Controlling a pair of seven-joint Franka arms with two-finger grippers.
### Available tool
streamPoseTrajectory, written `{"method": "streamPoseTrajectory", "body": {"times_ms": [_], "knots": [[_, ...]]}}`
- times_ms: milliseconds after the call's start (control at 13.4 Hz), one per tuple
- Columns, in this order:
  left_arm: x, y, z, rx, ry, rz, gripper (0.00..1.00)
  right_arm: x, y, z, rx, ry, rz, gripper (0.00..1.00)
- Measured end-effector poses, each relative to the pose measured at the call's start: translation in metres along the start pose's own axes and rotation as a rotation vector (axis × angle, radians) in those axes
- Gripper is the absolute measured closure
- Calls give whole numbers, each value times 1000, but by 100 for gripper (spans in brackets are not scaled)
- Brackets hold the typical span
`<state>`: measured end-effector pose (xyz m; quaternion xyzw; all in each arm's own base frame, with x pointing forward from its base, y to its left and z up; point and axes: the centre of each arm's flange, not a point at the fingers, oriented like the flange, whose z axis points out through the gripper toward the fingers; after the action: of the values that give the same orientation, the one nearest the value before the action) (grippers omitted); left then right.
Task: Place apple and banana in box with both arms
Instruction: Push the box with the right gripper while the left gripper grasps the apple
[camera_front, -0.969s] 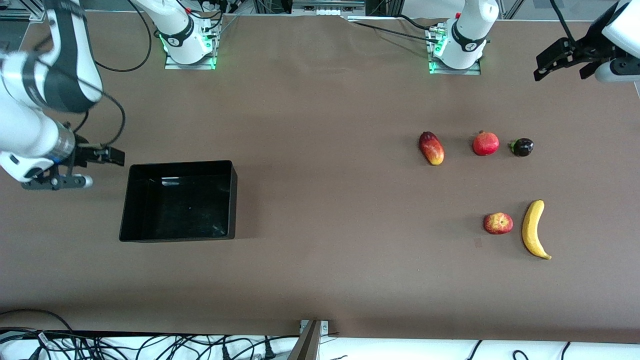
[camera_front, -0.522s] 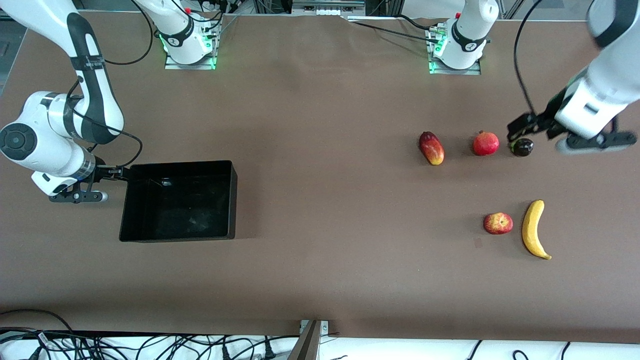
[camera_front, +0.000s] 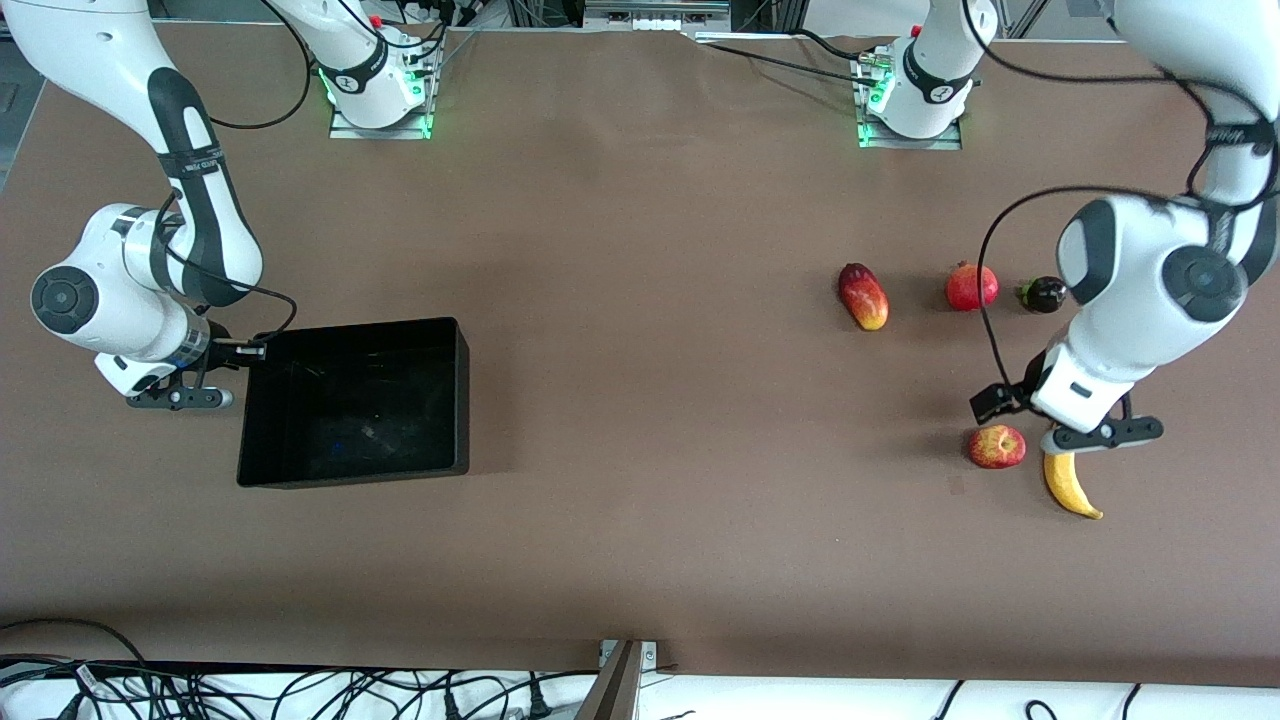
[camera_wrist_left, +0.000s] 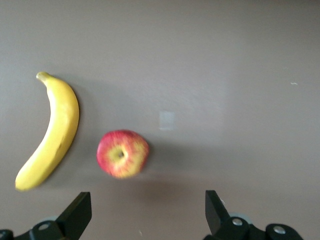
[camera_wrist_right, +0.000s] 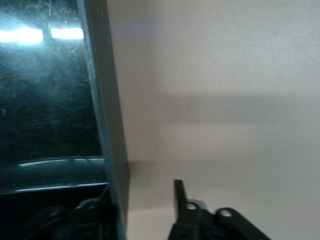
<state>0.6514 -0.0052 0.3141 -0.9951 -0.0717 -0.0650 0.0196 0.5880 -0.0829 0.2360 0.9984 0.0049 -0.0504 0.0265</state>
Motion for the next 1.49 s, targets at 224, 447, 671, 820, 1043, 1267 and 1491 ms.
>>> {"method": "streamPoseTrajectory", "body": {"times_ms": [224, 447, 671, 820, 1043, 1267, 1491], "knots": [[4, -8, 59, 30, 56, 39, 0, 5, -7, -6, 14, 16, -14, 92], [2, -18, 89, 48, 70, 61, 0, 22, -46, -34, 45, 24, -84, 94], [2, -26, 100, 62, 76, 65, 0, 38, -126, -82, 149, -9, -154, 95], [2, -32, 104, 70, 82, 65, 0, 38, -200, -113, 183, 2, -146, 95], [-6, -38, 124, 75, 57, 57, 0, 7, -327, -117, 170, -24, -82, 95], [-17, -38, 143, 68, 53, 38, 6, -24, -436, -101, 146, -44, -25, 95], [-18, -38, 142, 66, 58, 35, 28, -36, -506, -83, 151, -19, 19, 95]]}}
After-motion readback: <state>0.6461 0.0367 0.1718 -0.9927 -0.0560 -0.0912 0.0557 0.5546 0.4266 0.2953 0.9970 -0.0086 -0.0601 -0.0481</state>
